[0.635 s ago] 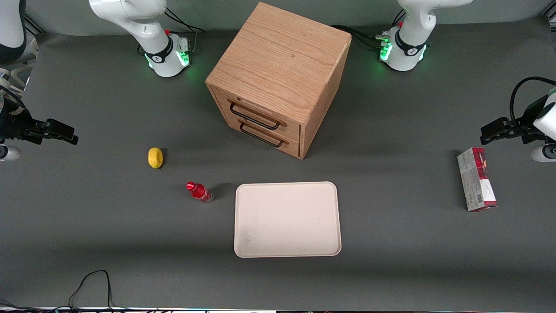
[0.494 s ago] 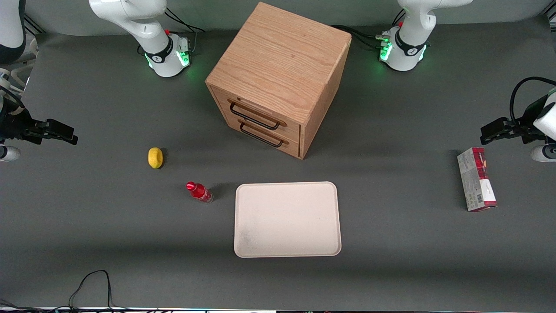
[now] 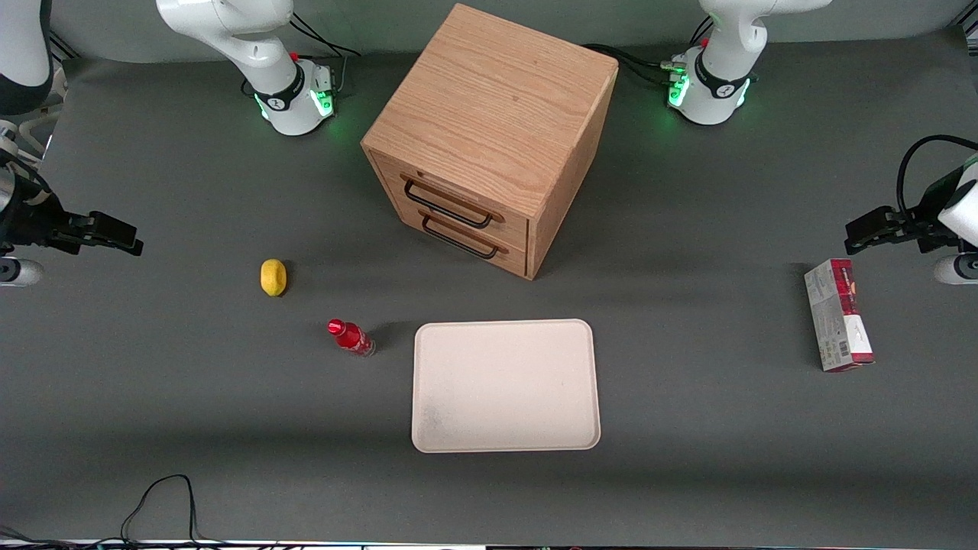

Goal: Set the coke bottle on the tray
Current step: 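Move the open right gripper down over the red Coca-Cola bottle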

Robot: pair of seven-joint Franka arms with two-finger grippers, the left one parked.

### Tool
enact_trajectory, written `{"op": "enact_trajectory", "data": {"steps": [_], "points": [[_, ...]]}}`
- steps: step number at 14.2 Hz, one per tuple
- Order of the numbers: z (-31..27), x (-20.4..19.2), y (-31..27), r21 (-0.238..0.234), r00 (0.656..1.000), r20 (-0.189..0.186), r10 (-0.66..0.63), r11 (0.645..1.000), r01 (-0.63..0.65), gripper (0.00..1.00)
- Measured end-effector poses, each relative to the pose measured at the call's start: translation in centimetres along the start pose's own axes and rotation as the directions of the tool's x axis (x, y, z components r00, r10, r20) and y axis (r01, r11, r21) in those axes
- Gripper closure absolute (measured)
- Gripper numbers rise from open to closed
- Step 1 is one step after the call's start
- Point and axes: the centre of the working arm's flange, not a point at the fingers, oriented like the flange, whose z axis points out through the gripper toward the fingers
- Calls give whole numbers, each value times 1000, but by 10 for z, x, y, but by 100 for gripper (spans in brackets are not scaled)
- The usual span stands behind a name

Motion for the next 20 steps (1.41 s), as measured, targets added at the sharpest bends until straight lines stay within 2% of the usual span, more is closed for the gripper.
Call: {"op": "enact_trajectory", "data": {"steps": [6, 9, 12, 14, 17, 20], "points": [[22, 46, -166, -21, 999, -37, -24, 1000, 23, 0], [45, 71, -215, -19, 998, -51, -28, 999, 27, 0], [56, 80, -228, -14, 999, -47, -17, 1000, 16, 0], [69, 80, -225, -25, 1000, -16, -13, 1000, 13, 0], [116, 86, -226, -30, 1000, 0, -13, 999, 13, 0], [174, 89, -226, -26, 1000, -9, -15, 1000, 15, 0]]}}
